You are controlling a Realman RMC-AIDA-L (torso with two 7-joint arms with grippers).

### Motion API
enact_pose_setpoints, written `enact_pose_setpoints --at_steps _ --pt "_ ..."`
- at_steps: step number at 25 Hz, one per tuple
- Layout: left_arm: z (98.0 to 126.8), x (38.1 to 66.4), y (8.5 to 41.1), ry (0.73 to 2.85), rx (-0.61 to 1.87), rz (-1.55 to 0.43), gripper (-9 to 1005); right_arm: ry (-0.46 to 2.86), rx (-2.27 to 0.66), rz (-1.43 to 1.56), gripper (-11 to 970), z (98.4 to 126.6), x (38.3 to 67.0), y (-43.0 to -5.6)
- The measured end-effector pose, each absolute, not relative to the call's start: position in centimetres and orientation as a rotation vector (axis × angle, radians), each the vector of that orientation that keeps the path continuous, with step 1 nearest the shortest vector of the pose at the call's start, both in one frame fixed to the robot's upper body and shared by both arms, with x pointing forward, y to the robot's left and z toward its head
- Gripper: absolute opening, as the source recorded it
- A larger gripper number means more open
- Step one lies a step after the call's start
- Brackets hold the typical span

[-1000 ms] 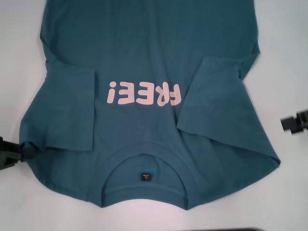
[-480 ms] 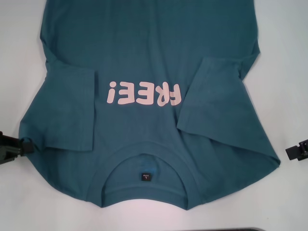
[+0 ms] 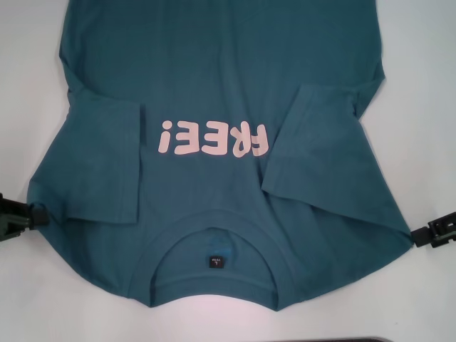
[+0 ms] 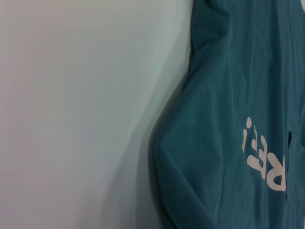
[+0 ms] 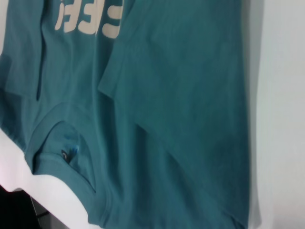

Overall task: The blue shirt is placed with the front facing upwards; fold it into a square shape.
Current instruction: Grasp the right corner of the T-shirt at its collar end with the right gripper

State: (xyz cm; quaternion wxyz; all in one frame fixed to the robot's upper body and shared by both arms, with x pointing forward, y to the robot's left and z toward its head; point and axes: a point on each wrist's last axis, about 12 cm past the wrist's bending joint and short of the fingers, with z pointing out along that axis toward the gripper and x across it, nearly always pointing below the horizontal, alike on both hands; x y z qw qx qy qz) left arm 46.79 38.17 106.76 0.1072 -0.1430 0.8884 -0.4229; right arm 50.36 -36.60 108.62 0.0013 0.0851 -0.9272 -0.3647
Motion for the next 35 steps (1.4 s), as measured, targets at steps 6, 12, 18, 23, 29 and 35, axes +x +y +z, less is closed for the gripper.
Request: enact_pose_setpoints --at_steps 6,12,18,23,29,35 --pt "106.8 46.8 38.2 2.615 -0.421 -1.243 34 -2.923 0.252 -1.138 633 108.3 50.5 -36.3" --pt "106.7 46.8 38.2 2.615 -0.422 -1.243 33 -2.934 0.246 -1.136 633 108.0 50.7 -35.9" --pt "106.8 46.7 38.3 2.616 -0.424 -1.241 34 -2.935 0.25 -1.131 633 107.8 50.8 -35.4" --pt "106.7 46.7 38.3 2.616 -0.424 -1.241 34 -2.93 0.255 -1.131 633 107.7 50.9 -35.1" --pt "106.8 46.7 38.3 2.615 -0.426 -1.241 34 -2.916 0.265 -1.133 634 107.5 50.9 -34.6" --pt "106.8 46.8 38.3 2.614 -0.426 -1.241 33 -2.909 0.291 -1.162 634 107.6 51.3 -33.6"
